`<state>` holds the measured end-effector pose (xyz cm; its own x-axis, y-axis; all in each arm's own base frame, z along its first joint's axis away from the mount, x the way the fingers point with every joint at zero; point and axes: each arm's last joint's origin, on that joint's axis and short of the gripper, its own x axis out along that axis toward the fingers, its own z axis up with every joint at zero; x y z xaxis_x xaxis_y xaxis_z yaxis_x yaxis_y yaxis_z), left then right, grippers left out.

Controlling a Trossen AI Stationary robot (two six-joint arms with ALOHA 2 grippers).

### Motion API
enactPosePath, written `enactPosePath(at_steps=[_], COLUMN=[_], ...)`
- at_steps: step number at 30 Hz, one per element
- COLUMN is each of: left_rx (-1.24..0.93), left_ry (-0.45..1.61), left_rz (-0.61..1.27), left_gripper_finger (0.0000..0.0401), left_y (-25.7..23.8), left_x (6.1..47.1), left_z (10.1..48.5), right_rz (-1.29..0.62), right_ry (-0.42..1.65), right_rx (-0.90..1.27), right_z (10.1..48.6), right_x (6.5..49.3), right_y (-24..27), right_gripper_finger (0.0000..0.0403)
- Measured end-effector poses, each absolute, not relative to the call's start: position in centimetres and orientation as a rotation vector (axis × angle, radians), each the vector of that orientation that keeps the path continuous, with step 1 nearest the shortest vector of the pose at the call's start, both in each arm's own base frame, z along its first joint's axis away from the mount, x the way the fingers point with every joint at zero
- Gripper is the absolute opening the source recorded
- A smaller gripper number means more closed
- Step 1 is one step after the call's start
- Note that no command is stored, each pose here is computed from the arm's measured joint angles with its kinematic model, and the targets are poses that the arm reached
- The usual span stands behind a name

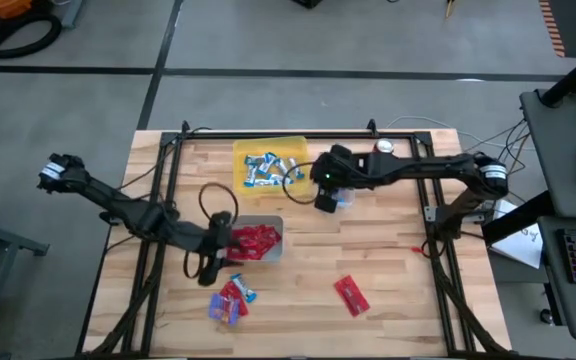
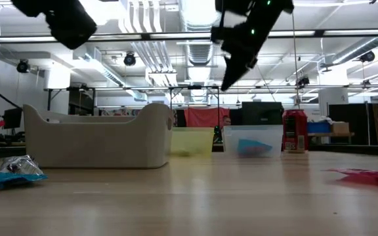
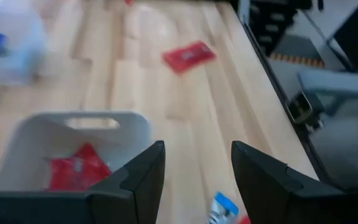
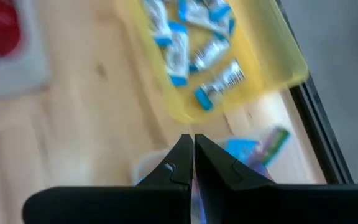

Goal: Sort candy
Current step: Put the white candy into the yellow bin

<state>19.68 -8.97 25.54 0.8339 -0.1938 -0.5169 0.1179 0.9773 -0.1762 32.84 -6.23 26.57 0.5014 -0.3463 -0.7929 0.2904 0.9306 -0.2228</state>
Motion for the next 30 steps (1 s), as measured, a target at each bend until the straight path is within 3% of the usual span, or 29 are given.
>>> enactPosePath(at_steps=[13, 30], left_rx=[-0.015, 0.241], left_ry=[0.759, 1.068], left_rz=[-0.259, -0.242], left_gripper_finger=[0.0168, 0.0152], left_y=[-13.2, -18.0], left_x=[20.5, 25.1], left_z=[21.4, 19.3], right_rz=[-0.205, -0.117], right_ry=[0.826, 0.811], right_rx=[-0.123, -0.146], right_z=[28.8, 29.0], right_x=[32.9, 32.5], right_y=[0.8, 4.2], right_gripper_finger=[0.0009, 0.0009])
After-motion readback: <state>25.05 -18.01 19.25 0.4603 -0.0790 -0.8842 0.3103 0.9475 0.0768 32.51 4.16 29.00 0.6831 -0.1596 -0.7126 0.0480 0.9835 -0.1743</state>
